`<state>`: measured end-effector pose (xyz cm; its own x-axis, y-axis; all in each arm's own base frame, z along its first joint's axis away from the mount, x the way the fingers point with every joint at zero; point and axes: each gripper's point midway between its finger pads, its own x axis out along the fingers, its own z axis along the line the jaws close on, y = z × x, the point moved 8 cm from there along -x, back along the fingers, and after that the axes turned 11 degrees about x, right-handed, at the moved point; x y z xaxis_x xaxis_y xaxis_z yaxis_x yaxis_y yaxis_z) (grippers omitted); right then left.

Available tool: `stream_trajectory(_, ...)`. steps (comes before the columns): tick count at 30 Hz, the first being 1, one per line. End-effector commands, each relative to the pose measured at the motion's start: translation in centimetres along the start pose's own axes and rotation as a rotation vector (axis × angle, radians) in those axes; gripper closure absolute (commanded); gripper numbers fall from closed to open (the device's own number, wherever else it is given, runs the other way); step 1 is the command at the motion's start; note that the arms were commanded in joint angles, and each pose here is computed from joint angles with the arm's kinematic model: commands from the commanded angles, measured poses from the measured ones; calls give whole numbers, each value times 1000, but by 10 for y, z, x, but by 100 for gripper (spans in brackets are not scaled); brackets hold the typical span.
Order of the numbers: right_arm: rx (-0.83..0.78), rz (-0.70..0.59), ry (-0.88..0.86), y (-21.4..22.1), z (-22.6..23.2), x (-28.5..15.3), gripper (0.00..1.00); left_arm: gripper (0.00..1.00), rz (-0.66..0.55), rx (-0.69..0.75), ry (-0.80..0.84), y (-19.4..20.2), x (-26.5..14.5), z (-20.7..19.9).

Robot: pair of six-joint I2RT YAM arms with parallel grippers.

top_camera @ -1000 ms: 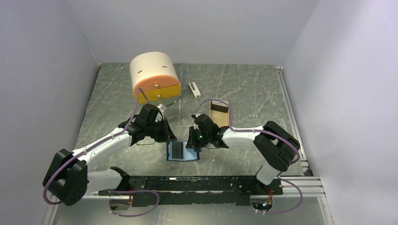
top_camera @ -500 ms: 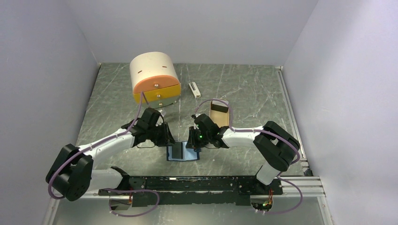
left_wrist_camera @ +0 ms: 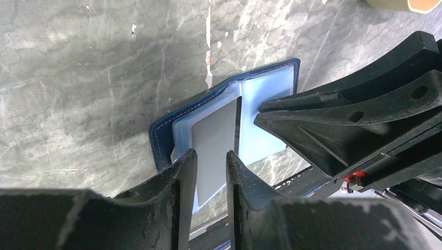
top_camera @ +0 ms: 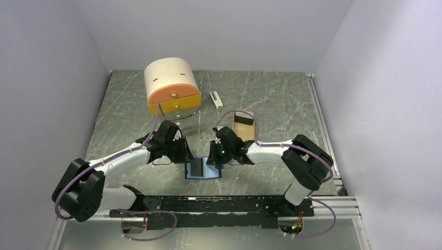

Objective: Put the credit cards into the card holder
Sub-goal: Insert the credit card into the card holder.

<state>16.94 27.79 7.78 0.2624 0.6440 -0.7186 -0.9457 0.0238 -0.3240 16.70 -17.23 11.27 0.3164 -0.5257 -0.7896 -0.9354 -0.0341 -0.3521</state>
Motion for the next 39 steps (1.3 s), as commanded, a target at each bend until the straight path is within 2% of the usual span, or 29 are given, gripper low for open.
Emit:
stream_trajectory(1, 2, 27, 60, 7, -12, 0, 80, 67, 5, 15, -24, 2, 2, 2)
stream_trajectory(30, 8, 36, 55, 6, -11, 4, 80, 67, 27, 13, -66, 11, 10, 12)
stream_trajectory(39, 8, 38, 52, 8, -12, 3, 80, 67, 40, 13, 4, 12, 17, 7)
